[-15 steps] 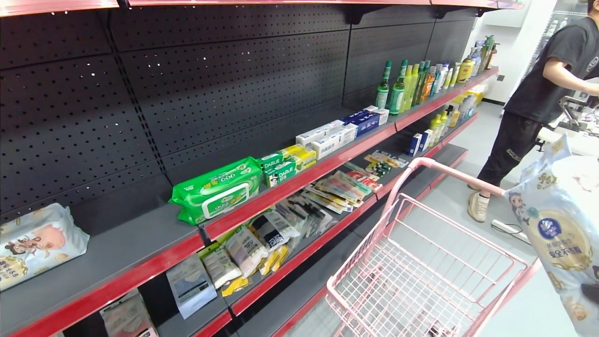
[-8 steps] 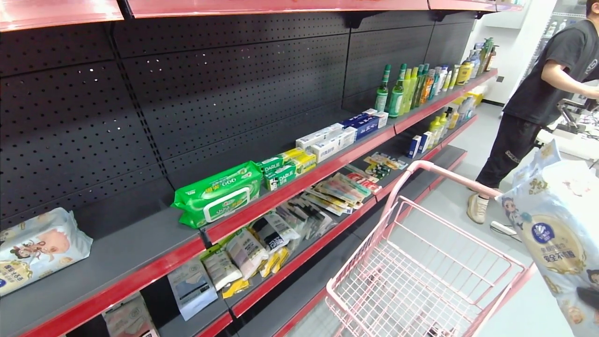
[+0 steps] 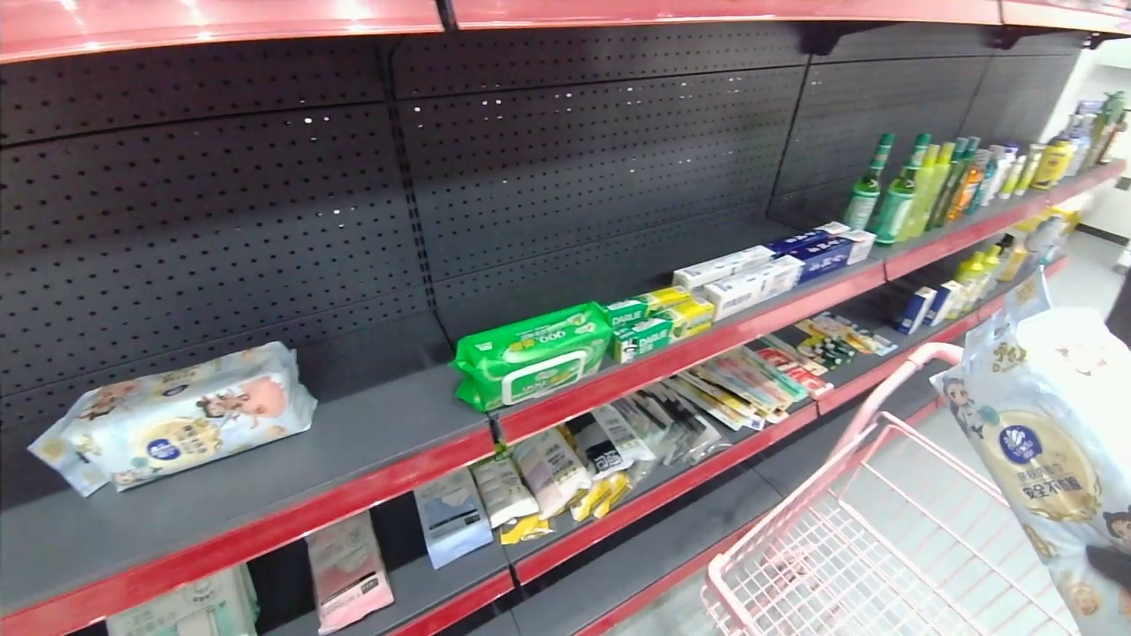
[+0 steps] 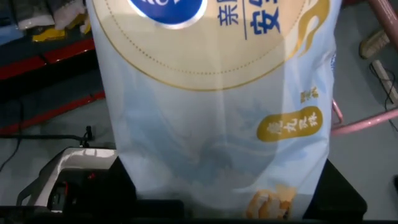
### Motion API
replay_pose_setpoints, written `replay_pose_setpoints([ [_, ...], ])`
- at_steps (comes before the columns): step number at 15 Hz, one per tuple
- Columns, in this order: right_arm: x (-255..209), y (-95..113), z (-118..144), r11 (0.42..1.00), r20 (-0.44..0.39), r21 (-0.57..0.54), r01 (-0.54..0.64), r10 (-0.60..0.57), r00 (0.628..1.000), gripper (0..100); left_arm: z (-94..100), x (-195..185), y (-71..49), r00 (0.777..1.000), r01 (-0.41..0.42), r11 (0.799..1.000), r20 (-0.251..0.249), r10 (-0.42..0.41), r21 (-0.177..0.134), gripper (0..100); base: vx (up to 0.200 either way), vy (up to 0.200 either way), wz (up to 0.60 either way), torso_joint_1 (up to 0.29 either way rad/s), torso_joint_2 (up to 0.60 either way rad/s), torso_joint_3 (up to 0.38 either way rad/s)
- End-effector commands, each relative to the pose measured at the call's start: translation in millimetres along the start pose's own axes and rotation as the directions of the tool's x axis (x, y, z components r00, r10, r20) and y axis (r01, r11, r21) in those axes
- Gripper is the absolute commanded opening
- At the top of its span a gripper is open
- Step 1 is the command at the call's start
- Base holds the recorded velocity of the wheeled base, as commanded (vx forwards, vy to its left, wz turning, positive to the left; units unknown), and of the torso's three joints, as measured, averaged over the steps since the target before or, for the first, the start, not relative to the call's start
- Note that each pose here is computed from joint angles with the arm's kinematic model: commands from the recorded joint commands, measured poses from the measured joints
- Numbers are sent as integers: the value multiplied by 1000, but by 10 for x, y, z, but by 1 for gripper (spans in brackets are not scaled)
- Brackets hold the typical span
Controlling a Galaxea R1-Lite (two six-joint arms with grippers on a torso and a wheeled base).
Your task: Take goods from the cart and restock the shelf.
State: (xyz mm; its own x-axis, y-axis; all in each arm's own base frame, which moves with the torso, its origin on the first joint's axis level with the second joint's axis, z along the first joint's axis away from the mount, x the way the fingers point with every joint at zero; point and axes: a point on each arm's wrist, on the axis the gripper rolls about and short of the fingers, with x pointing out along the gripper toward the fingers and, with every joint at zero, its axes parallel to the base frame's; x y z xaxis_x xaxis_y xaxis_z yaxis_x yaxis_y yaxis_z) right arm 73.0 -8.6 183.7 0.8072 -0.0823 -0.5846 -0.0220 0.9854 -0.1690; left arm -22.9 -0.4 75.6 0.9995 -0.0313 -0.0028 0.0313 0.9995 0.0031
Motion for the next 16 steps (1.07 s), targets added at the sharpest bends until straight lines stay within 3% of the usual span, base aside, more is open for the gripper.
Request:
replay_pose_setpoints([
  [1,0,-1,4,1000,0,0,-1,1,1000,0,0,1,0,1000,-1,1000,0,1,0,100,0,0,600,2,-7,-2],
  [13,15,-8,45,1000,20,-21,-2,3,1000,0,0,1,0,1000,-1,1000,0,1,0,100,0,0,600,2,2,2],
  [16,-20,-13,57,1000,49,-19,7,-6,999,0,0,1,0,1000,-1,1000,0,1,0,100,0,0,0,0,0,0],
])
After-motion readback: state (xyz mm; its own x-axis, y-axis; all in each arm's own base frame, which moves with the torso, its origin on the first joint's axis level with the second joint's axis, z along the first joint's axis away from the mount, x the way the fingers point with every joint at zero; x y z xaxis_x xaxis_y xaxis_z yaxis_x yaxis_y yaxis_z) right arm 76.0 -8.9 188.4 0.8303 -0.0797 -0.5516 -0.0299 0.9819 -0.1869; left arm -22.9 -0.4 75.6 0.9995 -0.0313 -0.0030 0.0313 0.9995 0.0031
